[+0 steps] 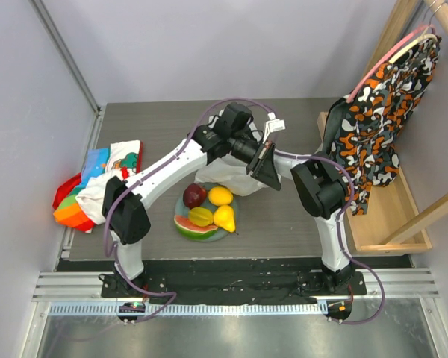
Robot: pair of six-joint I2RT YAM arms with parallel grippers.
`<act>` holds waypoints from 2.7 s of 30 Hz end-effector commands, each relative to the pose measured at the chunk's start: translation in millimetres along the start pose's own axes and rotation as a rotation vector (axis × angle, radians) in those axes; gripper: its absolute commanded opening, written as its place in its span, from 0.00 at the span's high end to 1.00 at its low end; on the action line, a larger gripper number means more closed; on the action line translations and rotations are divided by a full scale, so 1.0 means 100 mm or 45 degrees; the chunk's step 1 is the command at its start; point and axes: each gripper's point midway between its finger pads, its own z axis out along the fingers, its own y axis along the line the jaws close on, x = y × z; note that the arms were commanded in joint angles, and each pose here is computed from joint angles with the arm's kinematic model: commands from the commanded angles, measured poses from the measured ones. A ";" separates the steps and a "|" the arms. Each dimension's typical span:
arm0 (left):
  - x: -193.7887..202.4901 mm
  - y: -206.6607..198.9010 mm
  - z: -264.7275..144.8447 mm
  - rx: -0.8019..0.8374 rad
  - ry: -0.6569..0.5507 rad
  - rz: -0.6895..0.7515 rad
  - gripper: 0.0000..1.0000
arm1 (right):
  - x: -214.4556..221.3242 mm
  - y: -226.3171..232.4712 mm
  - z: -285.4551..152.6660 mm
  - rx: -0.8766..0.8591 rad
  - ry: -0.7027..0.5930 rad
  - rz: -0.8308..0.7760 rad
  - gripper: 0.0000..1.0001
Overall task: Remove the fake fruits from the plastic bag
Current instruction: Take out the fake fruit from the plastic bag.
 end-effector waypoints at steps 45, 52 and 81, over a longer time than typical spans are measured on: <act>-0.29 0.80 -1.30 -1.067 -0.267 0.276 1.00 | 0.41 0.12 -3.36 -0.533 0.194 -0.330 0.98; -0.47 1.21 -1.75 -1.385 -0.298 0.262 0.96 | 0.54 0.09 -3.51 -0.536 0.231 -0.448 0.98; -0.10 0.11 -0.67 -0.674 -0.157 0.635 0.28 | -0.26 0.51 -3.71 -0.648 -0.023 -0.305 0.99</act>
